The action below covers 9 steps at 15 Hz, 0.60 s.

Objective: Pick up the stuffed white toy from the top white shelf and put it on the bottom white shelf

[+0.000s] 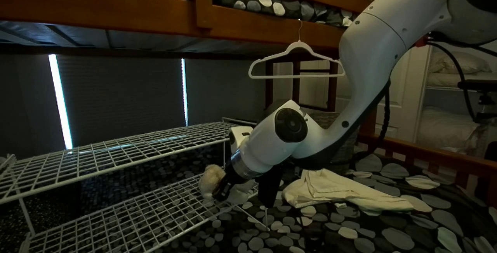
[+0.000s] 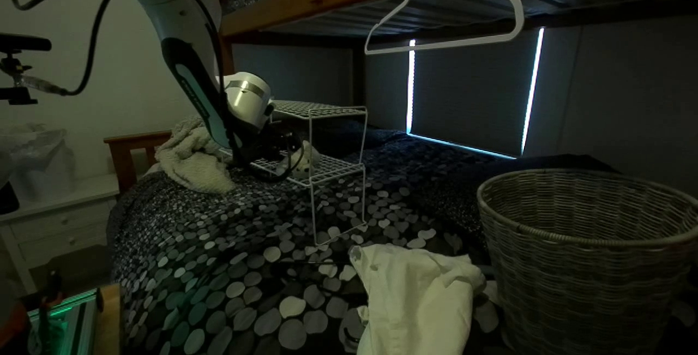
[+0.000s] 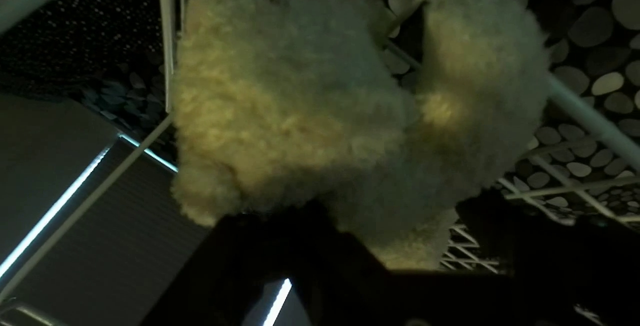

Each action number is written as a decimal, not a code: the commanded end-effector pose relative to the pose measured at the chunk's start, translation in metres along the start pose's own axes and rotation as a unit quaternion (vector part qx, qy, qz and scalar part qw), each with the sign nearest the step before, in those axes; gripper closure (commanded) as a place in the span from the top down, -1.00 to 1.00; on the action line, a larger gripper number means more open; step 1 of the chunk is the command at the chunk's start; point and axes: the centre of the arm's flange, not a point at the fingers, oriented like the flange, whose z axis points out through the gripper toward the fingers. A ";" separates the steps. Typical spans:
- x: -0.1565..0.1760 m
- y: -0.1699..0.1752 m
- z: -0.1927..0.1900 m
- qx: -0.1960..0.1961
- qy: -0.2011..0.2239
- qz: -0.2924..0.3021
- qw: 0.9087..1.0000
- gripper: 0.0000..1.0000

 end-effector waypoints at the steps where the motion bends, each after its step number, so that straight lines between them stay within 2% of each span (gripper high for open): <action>1: 0.005 -0.001 -0.007 -0.003 -0.020 0.001 1.000 0.98; 4: 0.012 0.000 -0.016 -0.007 -0.038 0.014 0.999 1.00; 9: 0.030 0.004 -0.035 -0.008 -0.041 0.025 0.999 0.99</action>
